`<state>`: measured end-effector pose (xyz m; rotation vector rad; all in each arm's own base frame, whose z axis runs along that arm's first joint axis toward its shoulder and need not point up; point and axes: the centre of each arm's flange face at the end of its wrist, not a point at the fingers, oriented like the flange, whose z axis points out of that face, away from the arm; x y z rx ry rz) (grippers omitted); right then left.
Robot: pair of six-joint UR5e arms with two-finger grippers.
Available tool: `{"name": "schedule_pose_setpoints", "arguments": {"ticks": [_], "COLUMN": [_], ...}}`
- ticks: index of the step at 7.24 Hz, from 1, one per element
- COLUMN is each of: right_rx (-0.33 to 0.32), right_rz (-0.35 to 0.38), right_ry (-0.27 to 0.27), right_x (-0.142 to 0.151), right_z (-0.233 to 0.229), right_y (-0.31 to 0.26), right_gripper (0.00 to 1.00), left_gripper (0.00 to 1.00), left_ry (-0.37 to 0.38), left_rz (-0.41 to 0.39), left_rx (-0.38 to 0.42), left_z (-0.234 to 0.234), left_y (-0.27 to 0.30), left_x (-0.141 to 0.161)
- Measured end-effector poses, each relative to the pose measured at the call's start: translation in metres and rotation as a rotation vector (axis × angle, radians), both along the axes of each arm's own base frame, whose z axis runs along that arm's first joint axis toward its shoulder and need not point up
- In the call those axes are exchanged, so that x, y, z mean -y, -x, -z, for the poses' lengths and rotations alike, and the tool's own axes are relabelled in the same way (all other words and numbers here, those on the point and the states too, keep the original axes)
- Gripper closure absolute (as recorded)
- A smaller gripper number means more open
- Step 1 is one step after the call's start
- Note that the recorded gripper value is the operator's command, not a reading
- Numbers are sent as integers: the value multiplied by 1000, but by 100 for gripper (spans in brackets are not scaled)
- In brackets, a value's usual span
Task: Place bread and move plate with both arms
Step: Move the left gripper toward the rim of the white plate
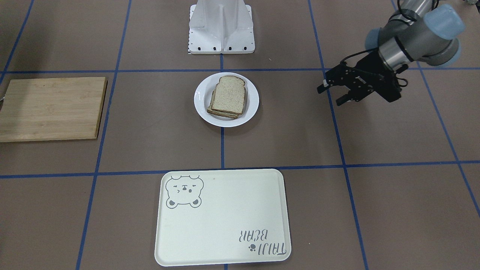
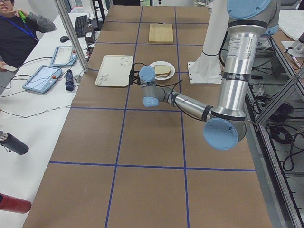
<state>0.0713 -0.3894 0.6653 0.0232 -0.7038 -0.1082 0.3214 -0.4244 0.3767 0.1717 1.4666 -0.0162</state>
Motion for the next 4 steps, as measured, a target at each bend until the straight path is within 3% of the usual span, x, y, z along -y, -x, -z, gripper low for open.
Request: {"name": "schedule_pose_setpoints", "arguments": {"ticks": [2,4], "right_rx": [2,3], "right_rz": [-2,-2], "right_ry": [1,1], "right_x": [-1,-1], "right_z": [0,1], "right_y": [0,0], "right_gripper": [0,0], "left_gripper": [3,19], "left_ry": [45,80], "left_rz": [11,30], "left_rx": [-65,-123], "left_z": [9,9], "left_y": [-73,-125], "left_x": [-51,-87]}}
